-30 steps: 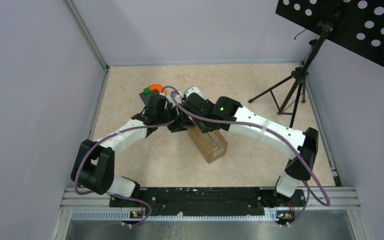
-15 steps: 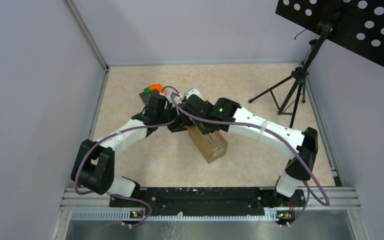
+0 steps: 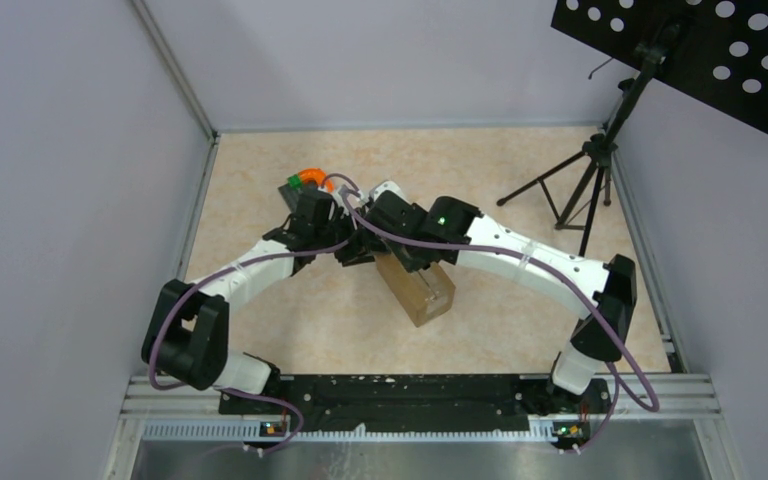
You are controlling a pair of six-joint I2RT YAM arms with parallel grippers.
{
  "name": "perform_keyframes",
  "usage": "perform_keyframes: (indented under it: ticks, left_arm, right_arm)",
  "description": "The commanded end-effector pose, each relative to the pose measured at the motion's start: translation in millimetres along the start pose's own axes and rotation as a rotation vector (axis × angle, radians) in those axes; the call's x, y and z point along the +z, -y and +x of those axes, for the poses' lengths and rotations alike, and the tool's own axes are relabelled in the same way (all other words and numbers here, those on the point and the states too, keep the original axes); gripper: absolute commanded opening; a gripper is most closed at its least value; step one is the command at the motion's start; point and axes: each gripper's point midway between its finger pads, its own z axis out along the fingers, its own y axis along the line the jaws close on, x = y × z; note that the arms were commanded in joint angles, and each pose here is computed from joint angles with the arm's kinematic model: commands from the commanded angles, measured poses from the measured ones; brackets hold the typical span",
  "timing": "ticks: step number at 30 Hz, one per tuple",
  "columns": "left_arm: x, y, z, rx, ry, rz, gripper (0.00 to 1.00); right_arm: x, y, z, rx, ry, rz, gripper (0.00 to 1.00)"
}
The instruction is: Unpack the express box
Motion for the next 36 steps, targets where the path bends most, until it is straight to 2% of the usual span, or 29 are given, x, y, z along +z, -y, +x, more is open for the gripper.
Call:
perform_keyframes:
  ticks: [1, 12, 23, 30, 36]
  left_arm:
    - [1.0, -29.0, 10.0, -0.041, 0.014, -0.115, 0.57]
    - [-4.1, -32.5, 6.4, -0.067, 0.057, -0.144, 0.57]
    - [-37.4, 15.4, -25.1, 0.051, 0.129, -0.086, 0.67]
    - [-48.1, 62.9, -43.1, 0.062, 0.148, 0.055, 0.69]
    - [-26.5, 92.4, -47.8, -0.049, 0.084, 0.227, 0.7]
  right_arm:
    - [-14.2, -6.6, 22.7, -0.035, -0.065, -0.064, 0.0]
    - [-25.6, -4.1, 29.9, -0.02, -0.069, -0.088, 0.0]
    - [-18.9, -8.1, 28.3, -0.016, -0.057, -0.095, 0.0]
    - [-18.0, -8.6, 25.9, -0.01, -0.047, -0.095, 0.0]
    - [-18.5, -8.0, 24.6, -0.003, -0.039, -0.092, 0.0]
